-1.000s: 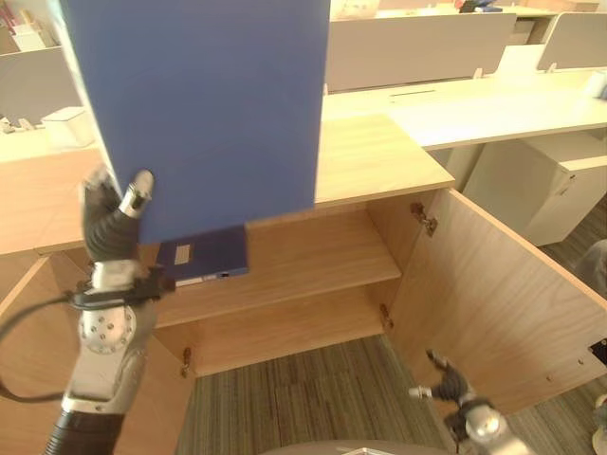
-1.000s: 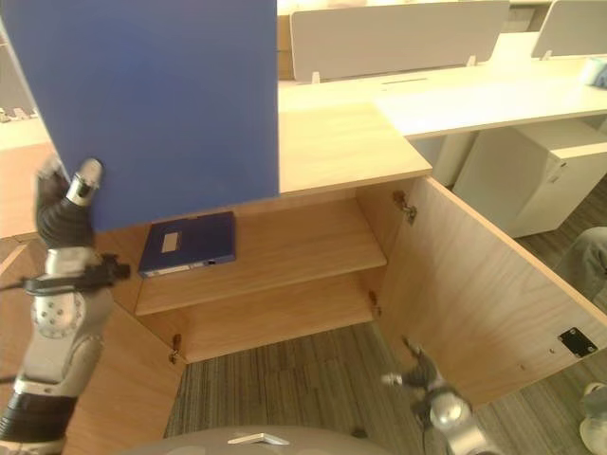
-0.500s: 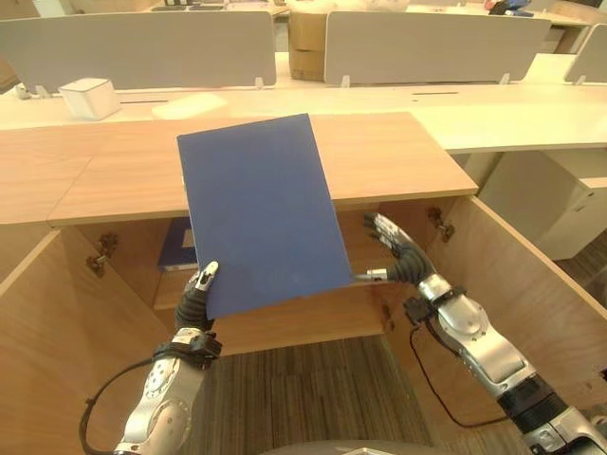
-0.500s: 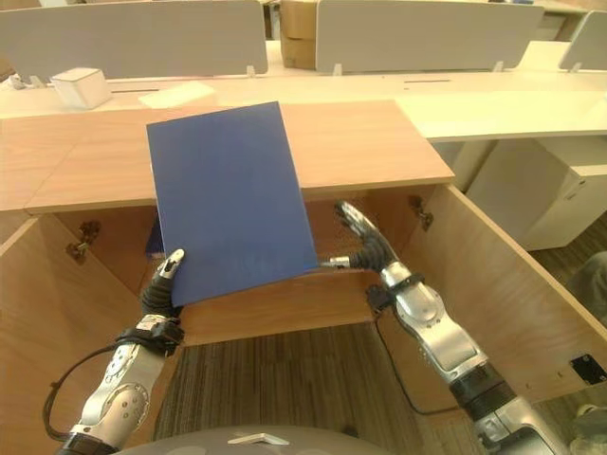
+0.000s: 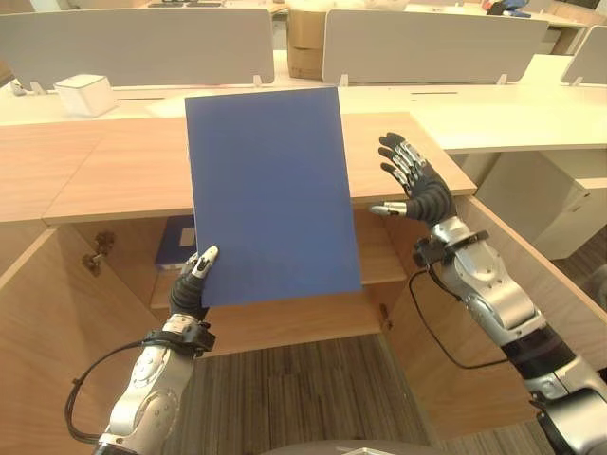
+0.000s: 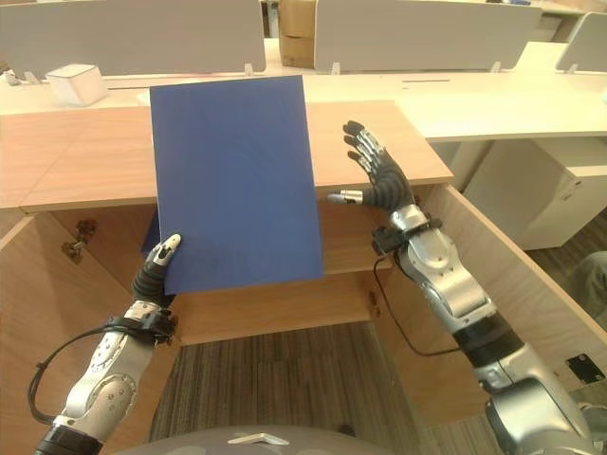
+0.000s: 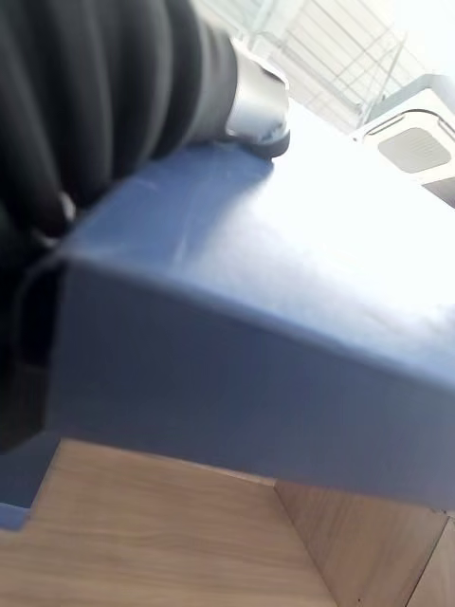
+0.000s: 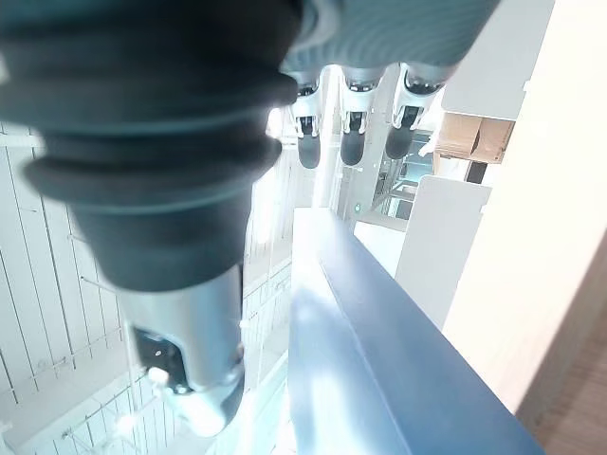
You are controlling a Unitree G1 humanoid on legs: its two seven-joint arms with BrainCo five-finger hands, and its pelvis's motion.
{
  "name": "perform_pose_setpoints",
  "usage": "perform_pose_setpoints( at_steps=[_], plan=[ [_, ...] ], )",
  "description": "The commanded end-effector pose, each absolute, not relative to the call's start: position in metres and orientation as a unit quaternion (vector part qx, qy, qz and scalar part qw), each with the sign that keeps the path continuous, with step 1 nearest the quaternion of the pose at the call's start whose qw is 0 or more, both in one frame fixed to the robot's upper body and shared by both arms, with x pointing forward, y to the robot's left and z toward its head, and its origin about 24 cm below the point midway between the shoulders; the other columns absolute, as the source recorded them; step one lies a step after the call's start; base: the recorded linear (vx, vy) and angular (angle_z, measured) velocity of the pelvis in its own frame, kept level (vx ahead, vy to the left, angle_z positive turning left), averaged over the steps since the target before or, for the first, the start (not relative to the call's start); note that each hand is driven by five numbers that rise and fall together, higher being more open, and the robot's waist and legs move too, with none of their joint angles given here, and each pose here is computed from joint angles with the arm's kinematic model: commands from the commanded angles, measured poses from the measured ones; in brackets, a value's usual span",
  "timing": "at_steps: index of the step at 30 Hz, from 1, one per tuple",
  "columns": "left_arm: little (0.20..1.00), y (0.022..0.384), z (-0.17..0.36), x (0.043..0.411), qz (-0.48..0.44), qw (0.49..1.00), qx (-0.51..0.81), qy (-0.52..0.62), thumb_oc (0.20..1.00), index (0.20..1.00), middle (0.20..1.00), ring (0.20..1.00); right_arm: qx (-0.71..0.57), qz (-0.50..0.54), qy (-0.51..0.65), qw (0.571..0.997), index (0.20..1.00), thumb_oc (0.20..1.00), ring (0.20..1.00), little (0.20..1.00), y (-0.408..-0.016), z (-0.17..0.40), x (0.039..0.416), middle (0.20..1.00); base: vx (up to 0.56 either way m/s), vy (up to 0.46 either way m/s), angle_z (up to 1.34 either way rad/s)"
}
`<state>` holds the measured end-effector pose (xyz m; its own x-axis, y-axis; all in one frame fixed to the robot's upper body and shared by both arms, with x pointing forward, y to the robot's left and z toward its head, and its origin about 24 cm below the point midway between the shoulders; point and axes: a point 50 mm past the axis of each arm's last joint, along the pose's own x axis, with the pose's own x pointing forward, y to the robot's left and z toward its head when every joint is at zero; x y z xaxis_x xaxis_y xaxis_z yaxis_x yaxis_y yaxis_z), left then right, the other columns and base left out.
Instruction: Put the empty folder in the office cabinet
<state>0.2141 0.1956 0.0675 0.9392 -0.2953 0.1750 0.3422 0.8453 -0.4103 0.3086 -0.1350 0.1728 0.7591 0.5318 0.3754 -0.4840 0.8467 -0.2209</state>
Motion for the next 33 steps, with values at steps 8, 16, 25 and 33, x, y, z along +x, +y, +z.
perform_pose_setpoints(
  at_steps=[8, 16, 25, 33],
  plan=[
    [0.200, 0.182, 0.128, 0.226, -0.281, 0.933, -0.150, -0.167, 0.200, 0.200, 0.200, 0.200, 0.005, 0.281, -0.195, 0.940, 1.000, 1.000, 1.000, 1.000, -0.127, 0.190, 0.337, 1.000, 0.00, 0.000, -0.01],
    [0.200, 0.176, 0.139, 0.229, -0.295, 0.927, -0.135, -0.190, 0.200, 0.200, 0.200, 0.200, 0.031, 0.300, -0.174, 0.937, 1.000, 1.000, 1.000, 1.000, -0.111, 0.187, 0.343, 1.000, 0.00, 0.000, 0.00],
    [0.200, 0.182, 0.145, 0.231, -0.303, 0.928, -0.094, -0.195, 0.200, 0.200, 0.200, 0.200, 0.063, 0.413, -0.156, 0.895, 1.000, 1.000, 1.000, 1.000, -0.097, 0.192, 0.317, 1.000, 0.00, 0.000, 0.00],
    [0.200, 0.195, 0.147, 0.229, -0.295, 0.933, -0.065, -0.196, 0.200, 0.200, 0.200, 0.200, 0.037, 0.484, -0.148, 0.862, 1.000, 1.000, 1.000, 1.000, -0.110, 0.200, 0.288, 1.000, 0.00, 0.000, 0.00]
  ],
)
